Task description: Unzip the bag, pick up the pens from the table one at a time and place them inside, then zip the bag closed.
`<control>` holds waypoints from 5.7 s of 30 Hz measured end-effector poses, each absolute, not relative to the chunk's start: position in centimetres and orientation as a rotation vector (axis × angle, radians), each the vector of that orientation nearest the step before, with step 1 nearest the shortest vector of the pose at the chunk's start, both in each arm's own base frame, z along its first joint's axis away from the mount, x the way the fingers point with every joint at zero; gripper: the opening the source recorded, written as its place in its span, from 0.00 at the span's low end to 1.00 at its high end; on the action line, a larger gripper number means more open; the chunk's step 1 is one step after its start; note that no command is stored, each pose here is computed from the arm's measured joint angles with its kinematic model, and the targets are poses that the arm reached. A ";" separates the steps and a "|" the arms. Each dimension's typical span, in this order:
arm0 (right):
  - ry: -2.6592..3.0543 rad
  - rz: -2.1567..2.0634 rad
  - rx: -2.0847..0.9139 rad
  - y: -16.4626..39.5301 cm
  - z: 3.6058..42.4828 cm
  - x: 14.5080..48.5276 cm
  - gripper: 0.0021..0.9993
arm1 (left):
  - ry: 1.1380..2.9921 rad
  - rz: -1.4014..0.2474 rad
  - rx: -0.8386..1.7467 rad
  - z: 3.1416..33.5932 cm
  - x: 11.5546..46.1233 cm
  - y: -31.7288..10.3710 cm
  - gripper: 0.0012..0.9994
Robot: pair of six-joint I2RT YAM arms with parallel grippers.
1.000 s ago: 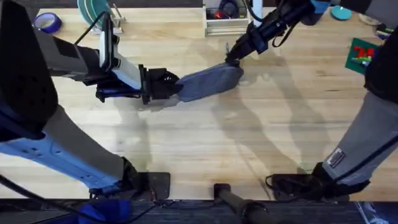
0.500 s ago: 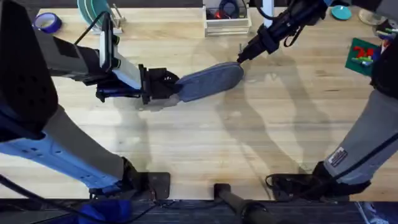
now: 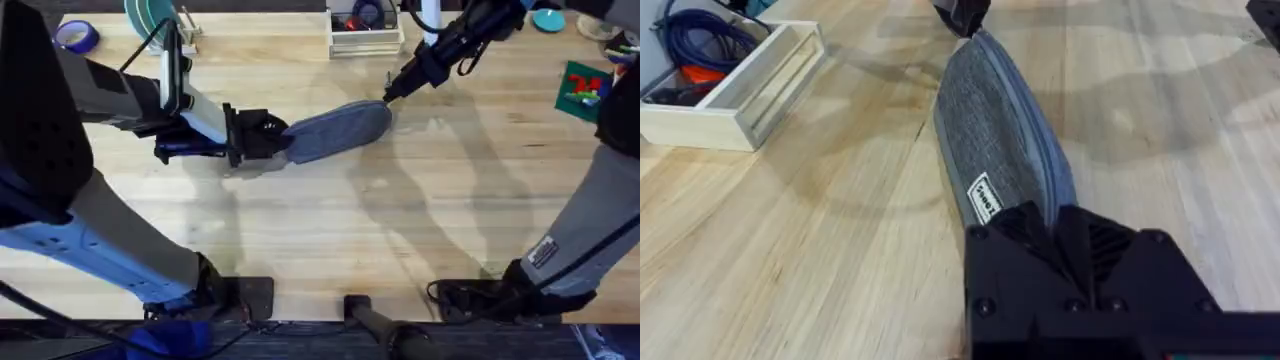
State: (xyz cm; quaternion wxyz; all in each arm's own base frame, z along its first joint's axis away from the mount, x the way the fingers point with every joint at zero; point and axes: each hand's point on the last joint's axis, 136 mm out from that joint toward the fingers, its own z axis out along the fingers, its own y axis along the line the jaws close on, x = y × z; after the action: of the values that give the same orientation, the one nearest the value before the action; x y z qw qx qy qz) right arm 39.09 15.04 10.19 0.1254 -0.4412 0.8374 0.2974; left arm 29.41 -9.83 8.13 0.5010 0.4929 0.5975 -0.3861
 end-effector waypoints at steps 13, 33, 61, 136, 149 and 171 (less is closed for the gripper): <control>2.457 0.834 -1.294 14.7 9.9 39.1 0.03 | 1.444 -0.933 1.191 8.1 29.4 -9.8 0.04; 2.511 0.727 -1.330 13.7 9.1 39.2 0.03 | 1.442 -0.934 1.193 8.1 29.4 -9.9 0.04; 2.586 0.685 -1.340 12.9 6.8 39.2 0.03 | 1.441 -0.937 1.196 8.1 29.4 -10.0 0.04; 2.604 0.354 -1.190 9.1 19.1 35.7 1.00 | 1.793 -0.921 1.267 15.0 27.1 -7.3 1.00; 2.703 0.286 -1.006 7.4 24.2 29.7 1.00 | 2.023 -0.785 1.170 20.2 22.1 -7.5 1.00; 2.586 0.228 -0.845 6.3 31.2 20.4 1.00 | 2.129 -0.528 1.037 23.9 14.6 -8.2 1.00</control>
State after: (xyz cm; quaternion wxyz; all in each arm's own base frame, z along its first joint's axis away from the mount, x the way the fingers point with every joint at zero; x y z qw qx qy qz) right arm 20.39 6.31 31.16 0.2042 -0.3031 0.9272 0.0817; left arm 14.59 -8.23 23.90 0.3502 0.4002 0.8219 -0.2040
